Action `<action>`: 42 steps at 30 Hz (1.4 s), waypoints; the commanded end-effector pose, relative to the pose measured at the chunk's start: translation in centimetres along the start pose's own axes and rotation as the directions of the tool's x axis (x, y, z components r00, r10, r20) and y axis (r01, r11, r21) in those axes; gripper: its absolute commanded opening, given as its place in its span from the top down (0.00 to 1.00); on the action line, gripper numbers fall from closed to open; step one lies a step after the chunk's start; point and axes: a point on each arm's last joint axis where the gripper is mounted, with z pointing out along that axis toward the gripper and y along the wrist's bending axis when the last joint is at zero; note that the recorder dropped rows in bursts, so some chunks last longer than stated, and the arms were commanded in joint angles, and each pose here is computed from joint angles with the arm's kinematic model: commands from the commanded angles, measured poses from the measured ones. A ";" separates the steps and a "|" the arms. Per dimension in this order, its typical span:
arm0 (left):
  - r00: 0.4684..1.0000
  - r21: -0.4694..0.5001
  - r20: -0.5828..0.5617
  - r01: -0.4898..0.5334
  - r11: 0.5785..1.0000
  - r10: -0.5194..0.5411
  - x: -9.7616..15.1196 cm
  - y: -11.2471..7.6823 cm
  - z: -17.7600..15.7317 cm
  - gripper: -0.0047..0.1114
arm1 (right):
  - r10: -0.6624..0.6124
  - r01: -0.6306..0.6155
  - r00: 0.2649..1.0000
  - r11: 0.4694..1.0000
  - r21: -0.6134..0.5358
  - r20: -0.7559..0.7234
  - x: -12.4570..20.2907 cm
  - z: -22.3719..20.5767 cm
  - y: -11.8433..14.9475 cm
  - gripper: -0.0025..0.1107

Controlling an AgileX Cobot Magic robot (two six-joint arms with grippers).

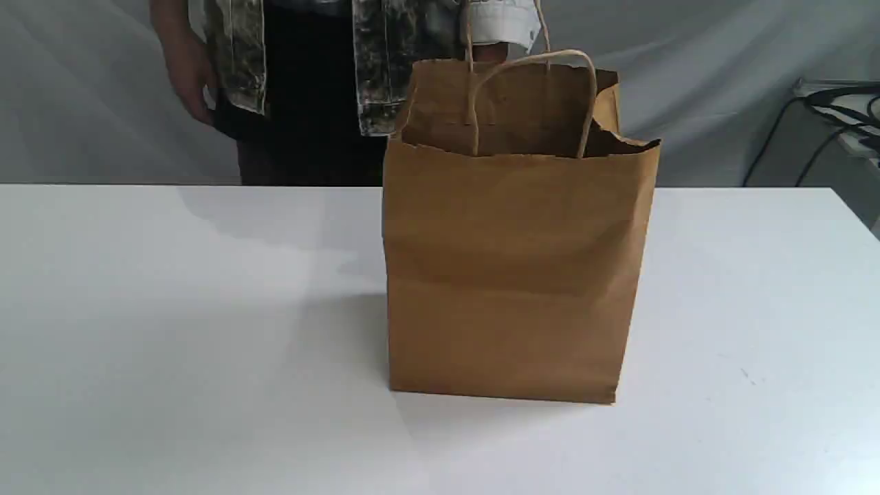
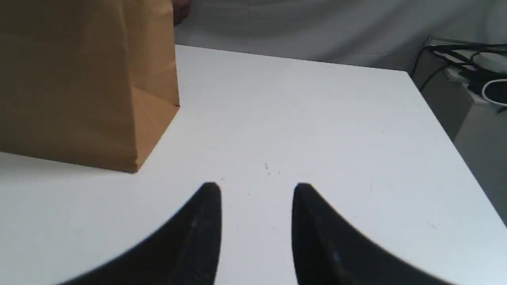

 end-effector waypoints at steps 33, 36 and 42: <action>0.991 -0.045 -0.132 -0.008 0.999 0.002 1.4 0.5 -0.2 0.41 | -0.001 0.001 1.000 1.000 0.000 0.003 0.1 0.0 0.0 0.71; 0.991 -0.045 -0.132 -0.008 0.999 0.002 1.4 0.5 -0.2 0.41 | -0.004 0.004 1.000 1.000 0.000 0.003 0.1 0.0 0.0 0.71; 0.991 -0.045 -0.132 -0.008 0.999 0.002 1.4 0.5 -0.2 0.41 | -0.004 0.004 1.000 1.000 0.000 0.003 0.1 0.0 0.0 0.71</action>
